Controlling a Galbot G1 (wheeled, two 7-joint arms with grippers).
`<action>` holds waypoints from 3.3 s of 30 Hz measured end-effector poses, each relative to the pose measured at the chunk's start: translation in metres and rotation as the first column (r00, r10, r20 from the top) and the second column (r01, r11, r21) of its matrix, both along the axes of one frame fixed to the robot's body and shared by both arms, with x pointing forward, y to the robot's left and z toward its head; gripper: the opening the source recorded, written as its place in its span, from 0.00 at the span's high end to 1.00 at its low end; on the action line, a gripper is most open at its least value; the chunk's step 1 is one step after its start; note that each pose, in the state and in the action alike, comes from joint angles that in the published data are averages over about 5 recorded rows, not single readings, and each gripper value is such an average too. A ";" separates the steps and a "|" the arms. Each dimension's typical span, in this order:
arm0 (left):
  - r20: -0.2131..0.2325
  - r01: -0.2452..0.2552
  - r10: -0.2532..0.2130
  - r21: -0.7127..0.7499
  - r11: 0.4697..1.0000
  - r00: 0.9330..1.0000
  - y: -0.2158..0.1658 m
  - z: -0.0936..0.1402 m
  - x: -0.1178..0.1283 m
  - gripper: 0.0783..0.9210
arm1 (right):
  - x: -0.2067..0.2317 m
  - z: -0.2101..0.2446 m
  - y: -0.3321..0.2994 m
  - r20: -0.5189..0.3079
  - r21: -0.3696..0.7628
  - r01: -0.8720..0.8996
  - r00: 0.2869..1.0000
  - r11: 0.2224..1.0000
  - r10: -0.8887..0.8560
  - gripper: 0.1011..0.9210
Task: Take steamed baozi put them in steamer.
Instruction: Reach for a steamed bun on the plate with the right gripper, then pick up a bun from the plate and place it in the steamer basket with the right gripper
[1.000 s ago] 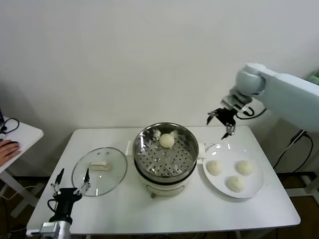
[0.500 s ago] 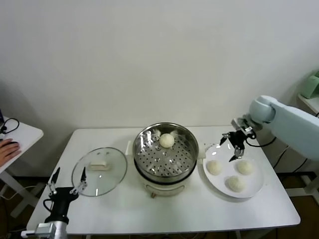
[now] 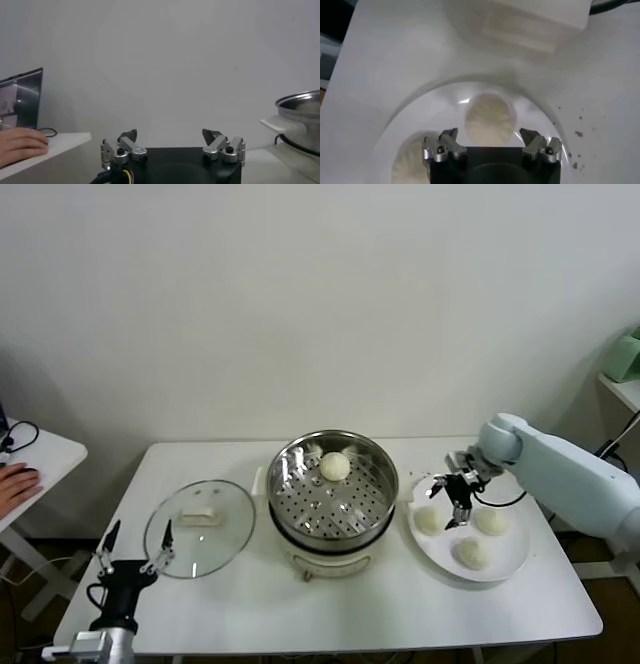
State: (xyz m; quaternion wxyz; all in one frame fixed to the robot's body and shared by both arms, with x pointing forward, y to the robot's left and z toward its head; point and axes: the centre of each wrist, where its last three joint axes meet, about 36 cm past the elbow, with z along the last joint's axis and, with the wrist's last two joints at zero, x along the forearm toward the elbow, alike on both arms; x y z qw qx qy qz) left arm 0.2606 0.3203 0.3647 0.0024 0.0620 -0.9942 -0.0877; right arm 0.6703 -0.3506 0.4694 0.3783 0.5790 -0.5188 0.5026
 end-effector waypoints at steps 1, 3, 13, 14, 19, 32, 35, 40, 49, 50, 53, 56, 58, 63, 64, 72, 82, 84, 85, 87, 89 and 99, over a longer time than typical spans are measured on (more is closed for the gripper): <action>0.000 0.000 0.000 0.000 1.000 1.000 0.000 0.000 0.000 0.12 | 0.001 -0.002 0.001 0.000 0.000 0.001 1.000 1.000 -0.001 0.12; -0.001 0.001 -0.001 -0.001 1.000 1.000 0.000 0.000 0.000 0.12 | 0.002 -0.005 0.002 -0.002 -0.001 0.005 1.000 1.000 -0.005 0.12; -0.004 0.001 -0.001 0.000 1.000 1.000 -0.001 -0.001 0.001 0.12 | 0.004 -0.019 0.003 -0.018 -0.010 0.018 1.000 1.000 -0.019 0.15; -0.004 0.001 -0.001 0.000 1.000 1.000 -0.001 -0.001 0.001 0.12 | 0.004 -0.020 0.003 -0.019 -0.010 0.020 1.000 1.000 -0.020 0.16; -0.005 0.001 -0.001 0.000 1.000 1.000 -0.001 -0.001 0.000 0.12 | 0.004 -0.024 0.004 -0.025 -0.008 0.024 0.999 1.000 -0.024 0.22; -0.007 -0.003 0.003 0.000 1.000 1.000 -0.001 -0.001 0.000 0.12 | 0.004 -0.025 0.002 -0.027 0.005 0.035 0.999 0.999 -0.035 0.31; -0.009 -0.005 0.005 0.000 1.000 1.000 -0.001 -0.001 0.000 0.12 | 0.005 -0.022 0.001 -0.024 0.012 0.041 0.999 0.999 -0.041 0.32; -0.011 -0.008 0.008 0.000 1.000 1.000 -0.001 -0.001 0.000 0.12 | 0.006 -0.012 -0.003 -0.018 0.030 0.055 0.998 0.998 -0.054 0.33; -0.010 -0.010 0.010 0.002 1.000 1.000 0.000 0.000 0.000 0.12 | 0.015 0.039 -0.019 0.006 0.076 0.102 0.995 0.992 -0.103 0.33; -0.010 -0.009 0.009 0.002 1.000 1.000 0.000 0.000 0.000 0.12 | 0.017 0.049 -0.021 0.010 0.085 0.109 0.994 0.990 -0.111 0.33; -0.010 -0.009 0.009 0.002 1.000 1.000 -0.001 0.000 -0.001 0.12 | 0.025 0.082 -0.023 0.024 0.116 0.125 0.991 0.985 -0.128 0.33; -0.009 -0.007 0.007 0.003 1.000 1.000 -0.001 0.001 -0.001 0.12 | 0.032 0.118 -0.019 0.038 0.150 0.132 0.990 0.980 -0.139 0.33; -0.007 -0.005 0.005 0.003 1.000 1.000 -0.001 0.002 0.000 0.12 | 0.036 0.143 -0.014 0.045 0.176 0.134 0.989 0.975 -0.144 0.33; -0.002 0.003 -0.003 0.007 1.000 1.000 -0.003 0.004 0.002 0.12 | 0.040 0.195 0.012 0.048 0.253 0.124 0.989 0.960 -0.141 0.33; -0.001 0.005 -0.005 0.008 1.000 1.000 -0.003 0.004 0.002 0.12 | 0.040 0.202 0.019 0.045 0.266 0.119 0.990 0.957 -0.136 0.33; 0.006 0.021 -0.021 0.013 1.000 1.000 -0.007 0.009 0.004 0.12 | 0.037 0.221 0.087 0.005 0.316 0.065 0.997 0.947 -0.071 0.33; 0.013 0.035 -0.035 0.028 0.999 0.999 -0.008 0.012 -0.001 0.12 | 0.033 0.177 0.179 -0.078 0.300 -0.021 0.996 0.954 0.046 0.33; 0.012 0.035 -0.036 0.030 0.999 0.999 -0.007 0.012 -0.002 0.12 | 0.033 0.165 0.195 -0.091 0.294 -0.037 0.994 0.955 0.067 0.33; 0.012 0.036 -0.036 0.031 0.999 0.999 -0.007 0.012 -0.003 0.12 | 0.032 0.159 0.203 -0.097 0.291 -0.044 0.992 0.956 0.076 0.33; 0.010 0.038 -0.039 0.035 0.999 0.999 -0.007 0.012 -0.004 0.12 | 0.033 0.148 0.217 -0.107 0.284 -0.058 0.990 0.957 0.091 0.33; 0.008 0.040 -0.040 0.037 0.999 0.999 -0.007 0.012 -0.006 0.12 | 0.033 0.138 0.230 -0.112 0.279 -0.070 0.988 0.958 0.104 0.33; -0.004 0.037 -0.037 0.043 0.998 0.999 -0.005 0.008 -0.014 0.12 | 0.041 0.109 0.270 -0.107 0.266 -0.095 0.986 0.959 0.127 0.33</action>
